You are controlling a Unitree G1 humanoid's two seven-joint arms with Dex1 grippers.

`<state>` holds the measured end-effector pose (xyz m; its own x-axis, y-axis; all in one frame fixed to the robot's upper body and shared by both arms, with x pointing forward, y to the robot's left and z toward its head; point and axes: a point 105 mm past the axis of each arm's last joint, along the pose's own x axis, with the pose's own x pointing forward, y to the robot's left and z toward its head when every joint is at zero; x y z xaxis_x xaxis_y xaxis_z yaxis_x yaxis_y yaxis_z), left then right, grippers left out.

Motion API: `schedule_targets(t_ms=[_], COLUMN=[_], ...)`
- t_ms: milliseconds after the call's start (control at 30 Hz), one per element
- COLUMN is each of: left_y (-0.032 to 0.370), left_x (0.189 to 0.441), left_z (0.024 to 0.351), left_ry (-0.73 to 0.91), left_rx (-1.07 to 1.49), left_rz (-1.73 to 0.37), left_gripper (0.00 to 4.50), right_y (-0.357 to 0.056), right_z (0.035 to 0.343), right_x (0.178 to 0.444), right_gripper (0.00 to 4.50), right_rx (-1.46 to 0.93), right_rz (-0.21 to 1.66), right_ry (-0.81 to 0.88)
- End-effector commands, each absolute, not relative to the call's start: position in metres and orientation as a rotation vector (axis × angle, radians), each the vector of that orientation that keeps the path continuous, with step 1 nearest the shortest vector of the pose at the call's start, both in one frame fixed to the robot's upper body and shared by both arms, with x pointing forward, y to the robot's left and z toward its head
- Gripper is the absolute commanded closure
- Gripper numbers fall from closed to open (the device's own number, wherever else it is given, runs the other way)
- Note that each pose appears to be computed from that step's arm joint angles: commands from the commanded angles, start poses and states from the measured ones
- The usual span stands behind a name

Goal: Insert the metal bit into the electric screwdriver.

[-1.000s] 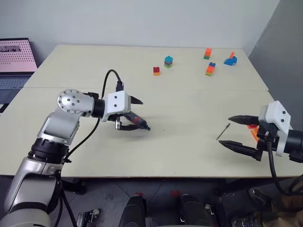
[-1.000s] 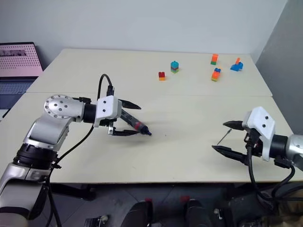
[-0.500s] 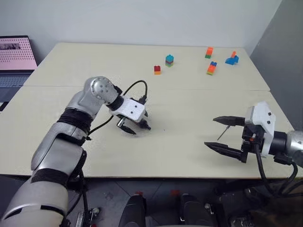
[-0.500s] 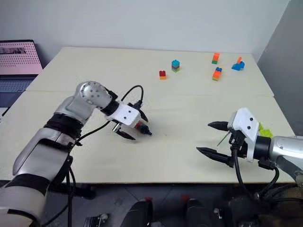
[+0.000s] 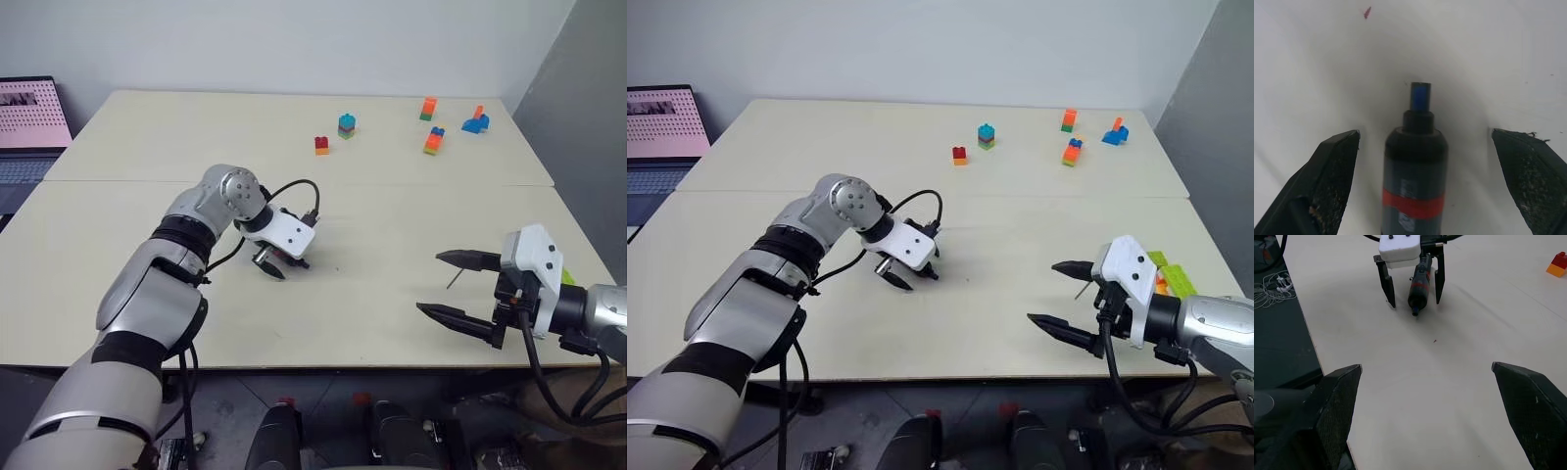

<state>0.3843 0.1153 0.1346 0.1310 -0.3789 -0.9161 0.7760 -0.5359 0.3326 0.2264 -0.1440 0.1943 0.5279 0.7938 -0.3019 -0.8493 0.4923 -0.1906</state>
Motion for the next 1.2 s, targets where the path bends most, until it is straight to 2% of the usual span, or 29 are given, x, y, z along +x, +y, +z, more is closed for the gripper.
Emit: schedule_targets(t_ms=[33, 67, 167, 433, 567, 667, 967, 1067, 1200], left_y=[0.117, 0.118, 0.123, 0.132, 0.136, 0.137, 0.121, 0.12, 0.114], left_x=[0.389, 0.389, 0.393, 0.392, 0.391, 0.39, 0.394, 0.392, 0.387], left_z=[0.136, 0.135, 0.133, 0.126, 0.125, 0.127, 0.197, 0.21, 0.228], left_ry=[0.449, 0.462, 0.502, 0.552, 0.552, 0.536, 0.216, 0.175, 0.061], left_rx=[1.533, 1.537, 1.57, 1.589, 1.597, 1.584, 1.098, 0.987, 0.712], left_rz=[-1.551, -1.551, -1.518, -1.516, -1.52, -1.529, -1.429, -1.416, -1.345], left_gripper=[0.0, 0.0, 0.44, 2.22, 2.81, 2.83, 2.83, 2.83, 2.84], right_y=[-0.14, -0.14, -0.139, -0.14, -0.14, -0.14, -0.144, -0.144, -0.143], right_z=[0.202, 0.202, 0.202, 0.203, 0.205, 0.206, 0.215, 0.217, 0.22], right_x=[0.225, 0.225, 0.226, 0.227, 0.228, 0.228, 0.228, 0.229, 0.233], right_gripper=[0.02, 0.02, 0.0, 0.0, 0.0, 0.0, 0.0, 0.0, 0.0], right_rx=[-0.353, -0.352, -0.351, -0.364, -0.372, -0.376, -0.386, -0.386, -0.389], right_rz=[1.016, 1.016, 1.016, 1.012, 1.011, 1.013, 1.022, 1.022, 1.031], right_ry=[0.146, 0.146, 0.144, 0.139, 0.135, 0.133, 0.124, 0.12, 0.11])
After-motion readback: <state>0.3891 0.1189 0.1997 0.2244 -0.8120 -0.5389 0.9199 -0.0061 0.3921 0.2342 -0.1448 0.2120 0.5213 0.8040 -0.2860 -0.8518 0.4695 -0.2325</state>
